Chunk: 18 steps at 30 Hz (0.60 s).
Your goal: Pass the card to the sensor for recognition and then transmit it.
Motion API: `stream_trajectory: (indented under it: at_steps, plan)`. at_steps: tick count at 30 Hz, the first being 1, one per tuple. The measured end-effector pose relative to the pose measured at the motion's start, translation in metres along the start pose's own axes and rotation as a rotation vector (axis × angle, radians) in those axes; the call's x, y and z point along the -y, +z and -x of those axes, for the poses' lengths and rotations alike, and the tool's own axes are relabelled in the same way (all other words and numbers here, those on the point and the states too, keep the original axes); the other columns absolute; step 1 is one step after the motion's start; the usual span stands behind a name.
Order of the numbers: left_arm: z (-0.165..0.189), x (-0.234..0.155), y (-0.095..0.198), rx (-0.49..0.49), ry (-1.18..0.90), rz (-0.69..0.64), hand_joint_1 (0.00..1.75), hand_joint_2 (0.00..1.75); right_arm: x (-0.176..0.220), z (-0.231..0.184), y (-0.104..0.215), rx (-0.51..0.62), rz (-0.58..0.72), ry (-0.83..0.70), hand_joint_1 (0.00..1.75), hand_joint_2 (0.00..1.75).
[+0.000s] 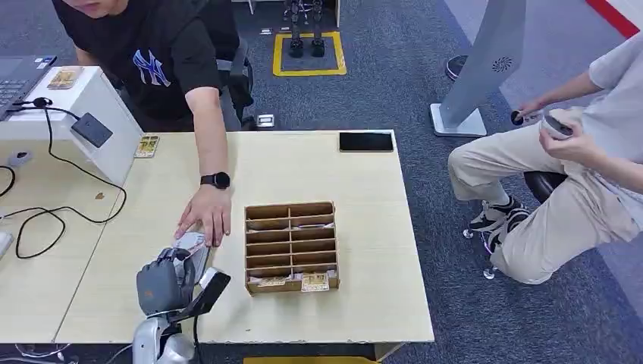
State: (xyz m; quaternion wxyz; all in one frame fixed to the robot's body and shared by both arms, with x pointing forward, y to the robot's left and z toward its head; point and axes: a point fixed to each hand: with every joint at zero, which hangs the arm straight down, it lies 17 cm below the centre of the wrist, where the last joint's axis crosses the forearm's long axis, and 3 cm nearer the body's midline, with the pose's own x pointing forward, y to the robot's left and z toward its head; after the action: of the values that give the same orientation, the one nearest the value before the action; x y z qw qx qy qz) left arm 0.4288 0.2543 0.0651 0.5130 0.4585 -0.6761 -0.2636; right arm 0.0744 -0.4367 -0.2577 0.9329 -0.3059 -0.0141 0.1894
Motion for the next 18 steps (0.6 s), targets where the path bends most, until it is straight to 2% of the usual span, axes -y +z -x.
stream_trajectory:
  at_steps: [4, 6, 7, 9, 11, 18]
  plan:
    - [-0.003, 0.001, -0.002, -0.012, 0.05, -0.013, 1.75, 1.75, 0.0, 0.0, 0.0, -0.001, 0.001, -0.001, 0.0, 1.75]
    - [0.005, 0.0, -0.004, -0.09, 0.188, -0.056, 1.75, 1.75, 0.001, 0.0, 0.0, 0.0, 0.003, -0.003, 0.0, 1.75]
    - [0.01, 0.001, -0.005, -0.155, 0.289, -0.078, 1.75, 1.75, 0.001, 0.0, 0.0, 0.001, 0.005, -0.006, 0.0, 0.0]
    - [0.016, 0.006, -0.005, -0.281, 0.49, -0.104, 1.75, 1.75, 0.001, 0.002, -0.001, 0.004, 0.011, -0.007, 0.0, 0.0]
    - [0.011, 0.007, -0.012, -0.346, 0.655, -0.118, 1.75, 1.75, 0.001, 0.006, -0.001, -0.001, 0.016, 0.0, 0.0, 0.0]
    - [-0.033, -0.004, -0.041, -0.356, 1.049, -0.086, 1.75, 1.75, 0.004, 0.009, -0.001, 0.0, 0.034, 0.009, 0.0, 0.0]
